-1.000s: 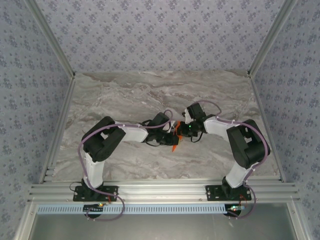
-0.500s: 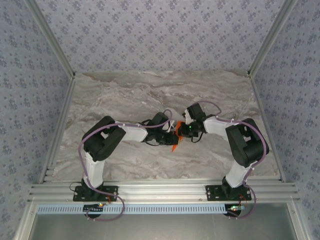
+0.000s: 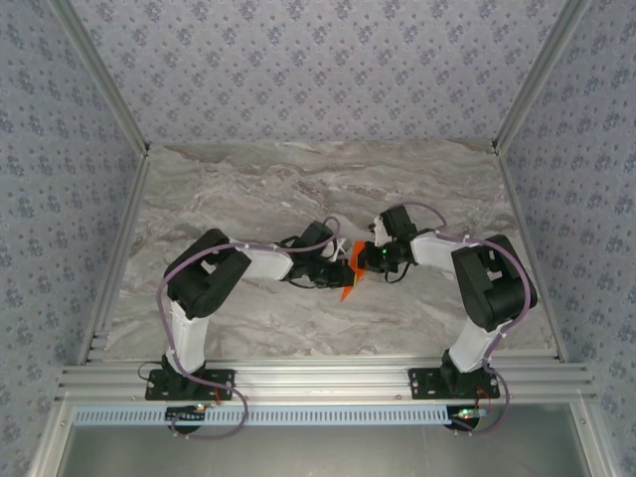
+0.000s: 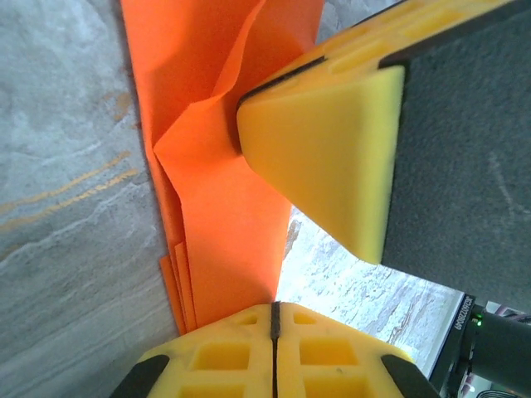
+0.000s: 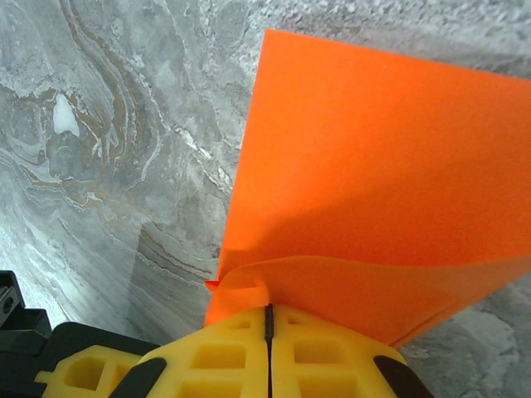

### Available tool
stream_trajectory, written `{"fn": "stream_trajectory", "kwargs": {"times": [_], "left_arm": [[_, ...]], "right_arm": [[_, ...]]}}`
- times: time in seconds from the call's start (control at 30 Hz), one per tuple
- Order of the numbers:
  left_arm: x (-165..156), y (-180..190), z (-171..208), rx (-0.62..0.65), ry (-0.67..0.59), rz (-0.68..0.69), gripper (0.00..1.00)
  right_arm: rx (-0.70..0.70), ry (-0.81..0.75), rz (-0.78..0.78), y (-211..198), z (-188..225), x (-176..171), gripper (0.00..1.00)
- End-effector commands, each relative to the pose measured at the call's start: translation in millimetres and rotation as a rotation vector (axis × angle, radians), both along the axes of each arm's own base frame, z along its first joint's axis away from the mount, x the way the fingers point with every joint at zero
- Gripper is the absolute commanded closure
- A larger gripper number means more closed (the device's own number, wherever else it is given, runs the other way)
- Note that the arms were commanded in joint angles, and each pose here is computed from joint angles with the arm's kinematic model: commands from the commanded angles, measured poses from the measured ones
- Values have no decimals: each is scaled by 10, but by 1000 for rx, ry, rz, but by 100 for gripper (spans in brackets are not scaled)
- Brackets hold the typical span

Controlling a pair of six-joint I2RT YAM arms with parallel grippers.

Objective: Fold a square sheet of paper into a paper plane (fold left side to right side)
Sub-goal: Fold the wing for the fifth time at the center of the table.

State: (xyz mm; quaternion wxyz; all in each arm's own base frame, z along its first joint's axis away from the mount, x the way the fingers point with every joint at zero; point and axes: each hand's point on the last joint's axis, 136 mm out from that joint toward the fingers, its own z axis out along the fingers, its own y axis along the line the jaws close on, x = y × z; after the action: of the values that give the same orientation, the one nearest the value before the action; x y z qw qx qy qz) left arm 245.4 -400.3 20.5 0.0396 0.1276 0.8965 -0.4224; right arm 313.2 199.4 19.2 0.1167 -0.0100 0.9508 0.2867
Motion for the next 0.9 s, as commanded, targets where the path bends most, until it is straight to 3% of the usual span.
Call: {"fn": "stream_trajectory", "kwargs": {"times": [0.0, 0.87], "left_arm": [[-189, 316, -653, 202, 104, 34, 94], [-215, 330, -741, 222, 141, 33, 95]], "right_arm": [[-84, -7, -52, -277, -153, 70, 93], [-98, 1, -127, -697, -198, 403, 93]]}}
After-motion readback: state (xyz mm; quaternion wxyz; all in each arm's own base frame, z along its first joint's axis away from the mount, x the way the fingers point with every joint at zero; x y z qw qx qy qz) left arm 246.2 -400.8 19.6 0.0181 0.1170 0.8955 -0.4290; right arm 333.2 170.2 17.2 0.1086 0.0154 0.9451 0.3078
